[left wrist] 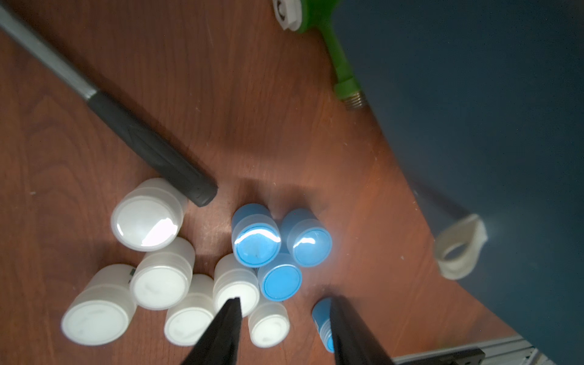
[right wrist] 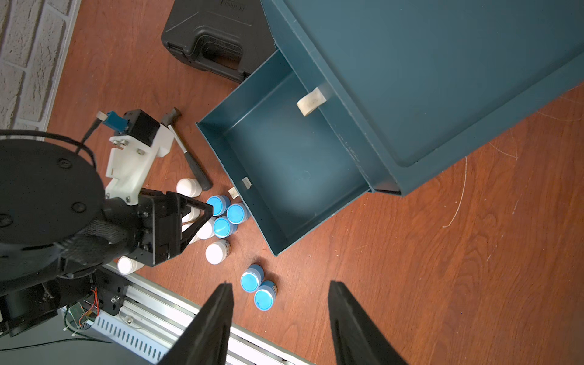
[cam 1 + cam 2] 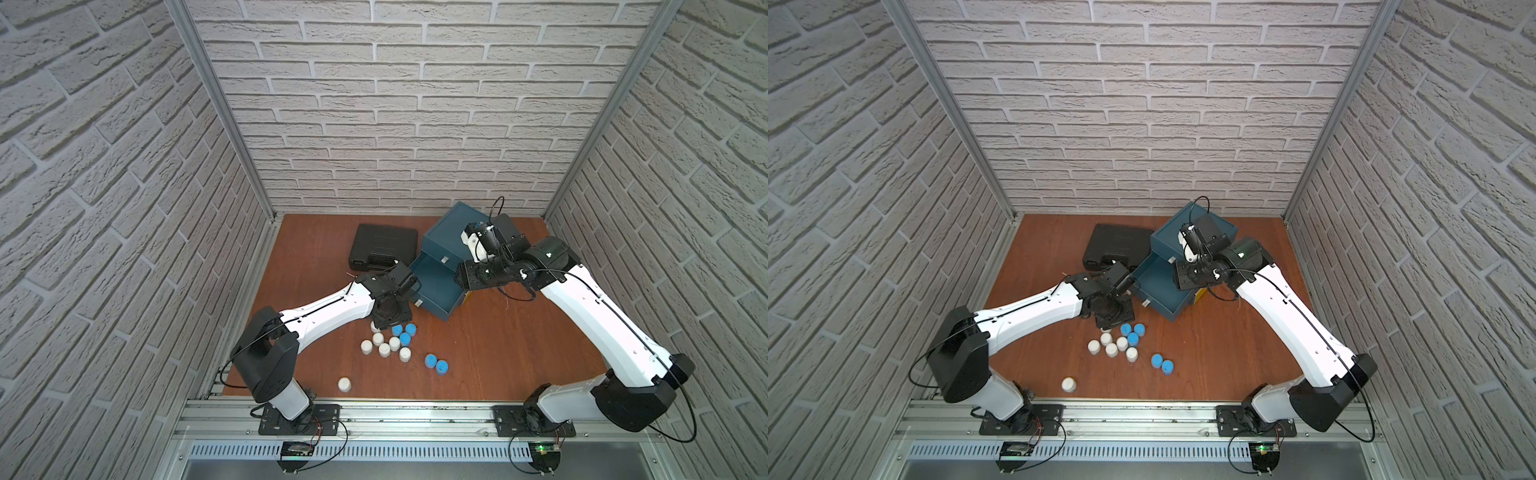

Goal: Put the paint cans in the drawer according to color
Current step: Pick up the paint can at the center of the board.

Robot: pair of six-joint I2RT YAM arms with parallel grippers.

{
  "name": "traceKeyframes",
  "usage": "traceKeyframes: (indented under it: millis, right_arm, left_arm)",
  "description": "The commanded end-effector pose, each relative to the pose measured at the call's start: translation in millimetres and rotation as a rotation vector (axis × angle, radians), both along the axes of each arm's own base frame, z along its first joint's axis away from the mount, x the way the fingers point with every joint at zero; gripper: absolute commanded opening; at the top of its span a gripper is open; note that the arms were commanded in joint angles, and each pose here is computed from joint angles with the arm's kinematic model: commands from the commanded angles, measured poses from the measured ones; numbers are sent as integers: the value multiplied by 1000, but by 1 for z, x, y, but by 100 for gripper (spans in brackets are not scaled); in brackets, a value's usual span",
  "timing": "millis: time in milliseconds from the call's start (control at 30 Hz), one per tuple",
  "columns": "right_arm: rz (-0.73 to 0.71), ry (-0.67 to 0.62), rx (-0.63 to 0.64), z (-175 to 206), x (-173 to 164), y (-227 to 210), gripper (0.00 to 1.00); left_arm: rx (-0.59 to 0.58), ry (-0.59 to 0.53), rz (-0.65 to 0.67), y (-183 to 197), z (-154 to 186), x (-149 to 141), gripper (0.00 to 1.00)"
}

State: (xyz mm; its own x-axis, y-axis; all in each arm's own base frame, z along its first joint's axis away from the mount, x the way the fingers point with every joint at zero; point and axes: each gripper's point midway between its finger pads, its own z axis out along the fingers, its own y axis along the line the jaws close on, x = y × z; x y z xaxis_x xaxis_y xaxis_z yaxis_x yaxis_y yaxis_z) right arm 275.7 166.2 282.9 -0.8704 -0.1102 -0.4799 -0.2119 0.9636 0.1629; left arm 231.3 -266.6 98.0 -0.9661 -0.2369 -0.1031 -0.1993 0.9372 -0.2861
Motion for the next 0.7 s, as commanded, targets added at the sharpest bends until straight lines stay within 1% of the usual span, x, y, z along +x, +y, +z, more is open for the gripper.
traceKeyframes:
  millis: [0,133,467,667]
  right_arm:
    - [11,-50,14,12,1,1,54]
    - [17,-49,14,11,1,2,54]
    - [35,-44,9,9,2,4,54]
    - [41,-41,11,9,3,6,54]
  left_arm:
    - [42,55,71,6,-8,-7,51]
    - [49,68,112,4,-13,-5,55]
    - [48,82,251,12,-36,1,56]
    - [48,85,273,13,-46,9,57]
